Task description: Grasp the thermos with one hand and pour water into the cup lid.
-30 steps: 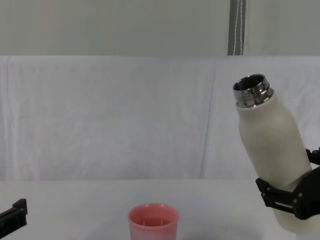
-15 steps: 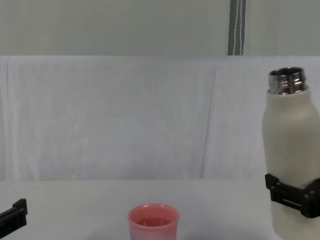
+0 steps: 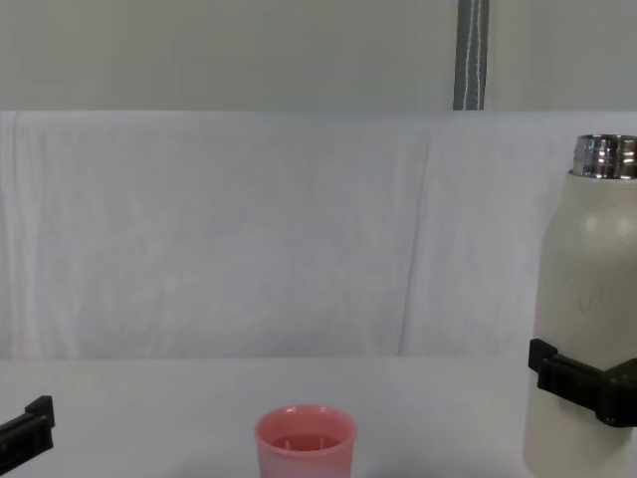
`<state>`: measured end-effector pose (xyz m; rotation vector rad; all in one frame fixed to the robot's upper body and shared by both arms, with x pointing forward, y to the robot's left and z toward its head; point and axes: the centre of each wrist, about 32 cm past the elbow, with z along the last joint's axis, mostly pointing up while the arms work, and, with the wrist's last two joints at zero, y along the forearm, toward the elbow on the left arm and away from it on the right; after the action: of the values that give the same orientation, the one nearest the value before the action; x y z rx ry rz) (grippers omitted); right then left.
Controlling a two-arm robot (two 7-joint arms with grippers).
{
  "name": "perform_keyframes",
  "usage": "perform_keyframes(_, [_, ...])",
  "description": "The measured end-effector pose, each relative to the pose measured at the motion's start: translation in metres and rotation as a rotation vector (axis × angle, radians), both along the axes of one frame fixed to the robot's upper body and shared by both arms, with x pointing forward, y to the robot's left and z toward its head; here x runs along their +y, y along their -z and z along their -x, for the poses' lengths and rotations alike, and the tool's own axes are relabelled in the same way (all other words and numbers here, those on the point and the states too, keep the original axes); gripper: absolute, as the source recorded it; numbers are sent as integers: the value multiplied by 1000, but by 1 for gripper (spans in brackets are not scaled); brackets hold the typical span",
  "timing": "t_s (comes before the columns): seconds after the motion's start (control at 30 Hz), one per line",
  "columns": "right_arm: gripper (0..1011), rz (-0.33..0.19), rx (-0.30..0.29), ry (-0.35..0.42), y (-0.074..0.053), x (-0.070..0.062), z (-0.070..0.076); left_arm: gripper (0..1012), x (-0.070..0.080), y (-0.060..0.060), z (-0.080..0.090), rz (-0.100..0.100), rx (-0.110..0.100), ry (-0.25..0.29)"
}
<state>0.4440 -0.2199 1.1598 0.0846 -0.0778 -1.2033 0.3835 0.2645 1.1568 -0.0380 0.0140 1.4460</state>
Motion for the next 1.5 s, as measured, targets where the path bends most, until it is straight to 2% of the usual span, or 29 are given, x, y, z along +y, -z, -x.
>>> perform_keyframes(0.33, [950,-42,44,-13,2,1,0,1001,0,0,0,0,0,0])
perform_keyframes(1.03, [950,-20,77,-27,3,-1,-7,1001,0,0,0,0,0,0])
perform_keyframes(1.5, [950,-33,83,-17,9,-2,-16,1001,0,0,0,0,0,0])
